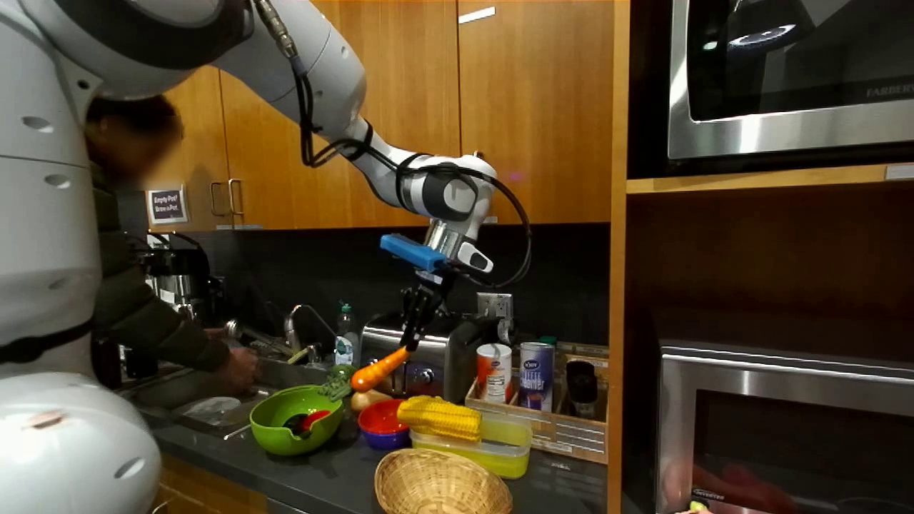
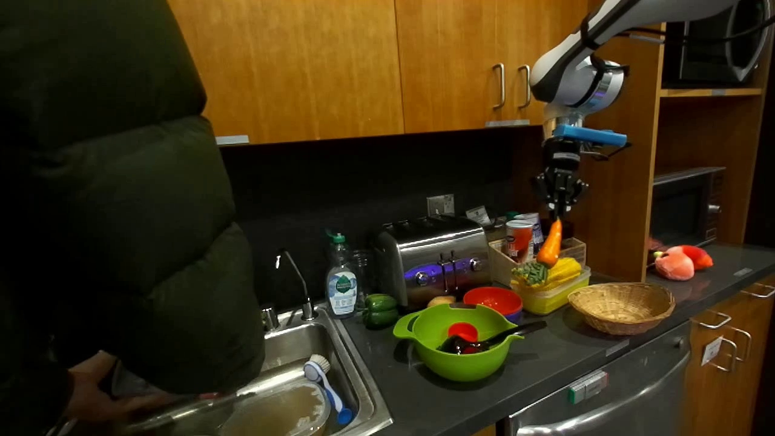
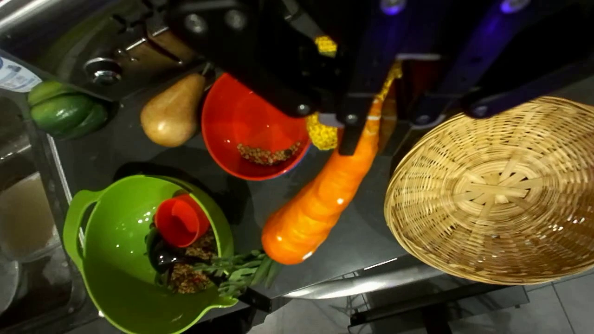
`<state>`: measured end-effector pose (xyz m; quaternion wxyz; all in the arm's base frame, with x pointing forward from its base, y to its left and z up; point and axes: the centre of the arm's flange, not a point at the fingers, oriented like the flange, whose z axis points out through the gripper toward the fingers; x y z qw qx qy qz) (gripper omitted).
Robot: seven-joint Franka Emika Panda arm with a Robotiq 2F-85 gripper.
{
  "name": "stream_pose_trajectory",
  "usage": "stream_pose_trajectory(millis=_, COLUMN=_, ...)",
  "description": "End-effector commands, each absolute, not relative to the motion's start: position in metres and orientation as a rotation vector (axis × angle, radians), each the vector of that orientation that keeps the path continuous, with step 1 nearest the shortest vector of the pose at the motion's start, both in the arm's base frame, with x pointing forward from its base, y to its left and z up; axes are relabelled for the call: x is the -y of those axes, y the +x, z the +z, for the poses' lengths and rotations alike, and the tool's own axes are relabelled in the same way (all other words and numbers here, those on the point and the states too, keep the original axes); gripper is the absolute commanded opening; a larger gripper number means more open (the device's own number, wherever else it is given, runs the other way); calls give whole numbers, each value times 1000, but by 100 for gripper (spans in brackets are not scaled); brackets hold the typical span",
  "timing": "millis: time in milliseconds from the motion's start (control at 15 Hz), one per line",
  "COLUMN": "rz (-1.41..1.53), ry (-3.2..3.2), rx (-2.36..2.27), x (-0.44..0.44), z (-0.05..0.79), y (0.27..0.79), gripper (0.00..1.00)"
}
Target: Put the carrot in the red bowl
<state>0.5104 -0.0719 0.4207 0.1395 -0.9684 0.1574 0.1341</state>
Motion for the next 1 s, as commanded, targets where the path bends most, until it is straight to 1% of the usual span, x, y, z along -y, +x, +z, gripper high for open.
stream_pose_trajectory(millis=0, rz=440, ry=-2795, rx=-430, x=58, z=419, y=519, gripper=4)
stream_pose_trajectory(millis=933, rz=584, ry=-2779, rx=-344, x=41, z=411, y=531, gripper=4)
